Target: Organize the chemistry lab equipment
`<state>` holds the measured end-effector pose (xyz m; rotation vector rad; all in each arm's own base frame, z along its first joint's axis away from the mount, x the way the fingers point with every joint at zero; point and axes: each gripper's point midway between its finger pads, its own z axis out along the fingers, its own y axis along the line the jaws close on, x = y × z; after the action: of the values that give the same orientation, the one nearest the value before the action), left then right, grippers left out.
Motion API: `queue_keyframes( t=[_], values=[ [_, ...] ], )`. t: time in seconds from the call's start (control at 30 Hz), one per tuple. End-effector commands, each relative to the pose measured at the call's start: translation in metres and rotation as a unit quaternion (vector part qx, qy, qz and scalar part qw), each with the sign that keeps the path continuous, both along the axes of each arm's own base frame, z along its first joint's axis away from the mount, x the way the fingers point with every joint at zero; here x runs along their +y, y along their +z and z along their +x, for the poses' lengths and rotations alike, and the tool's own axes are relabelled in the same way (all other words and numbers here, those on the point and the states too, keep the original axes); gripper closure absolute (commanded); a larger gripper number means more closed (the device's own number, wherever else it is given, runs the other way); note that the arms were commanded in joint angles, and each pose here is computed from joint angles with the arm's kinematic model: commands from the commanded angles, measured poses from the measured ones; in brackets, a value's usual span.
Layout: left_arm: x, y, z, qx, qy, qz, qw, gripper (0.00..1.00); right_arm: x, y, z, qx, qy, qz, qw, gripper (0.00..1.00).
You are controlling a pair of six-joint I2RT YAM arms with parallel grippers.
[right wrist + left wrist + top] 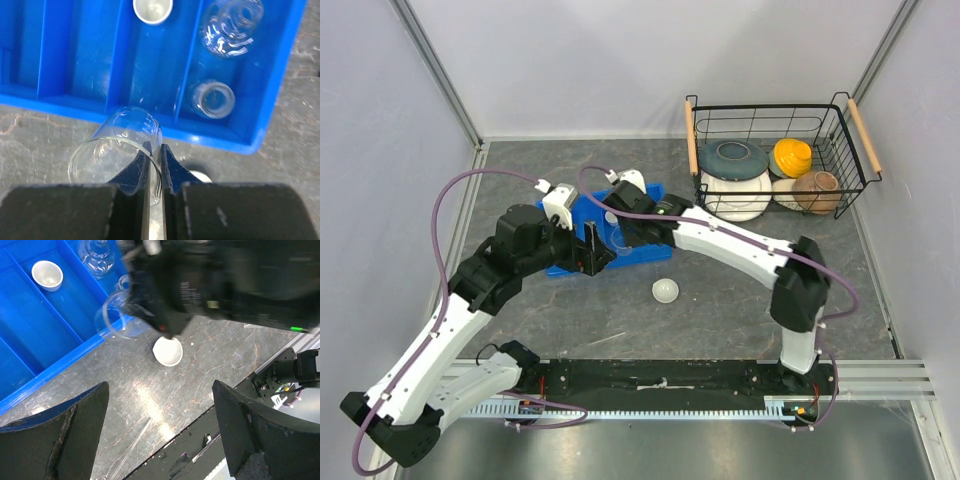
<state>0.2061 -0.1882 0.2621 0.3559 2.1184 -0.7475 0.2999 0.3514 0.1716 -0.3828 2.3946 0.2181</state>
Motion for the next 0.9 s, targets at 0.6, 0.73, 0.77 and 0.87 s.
queue_keyframes(
  t=[0.6,0.73,0.77,0.87],
  values=[
    [0.001,0.014,-0.011,-0.077,-0.035,-0.021,0.996,0.07,0.037,-0.049,0.056,0.035,0.000,0.018,0.999,1.00],
    [0.001,0.012,-0.010,-0.076,-0.035,-0.019,0.996,0.07,0.039,-0.060,0.055,0.043,0.001,0.012,0.999,1.00],
    [0.001,0.010,-0.011,-0.074,-0.036,-0.019,0.996,0.07,0.038,-0.062,0.056,0.043,0.000,0.009,0.999,1.00],
    [0.001,0.010,-0.012,-0.074,-0.035,-0.020,0.996,0.07,0.037,-0.072,0.058,0.047,-0.004,0.001,0.999,1.00]
  ],
)
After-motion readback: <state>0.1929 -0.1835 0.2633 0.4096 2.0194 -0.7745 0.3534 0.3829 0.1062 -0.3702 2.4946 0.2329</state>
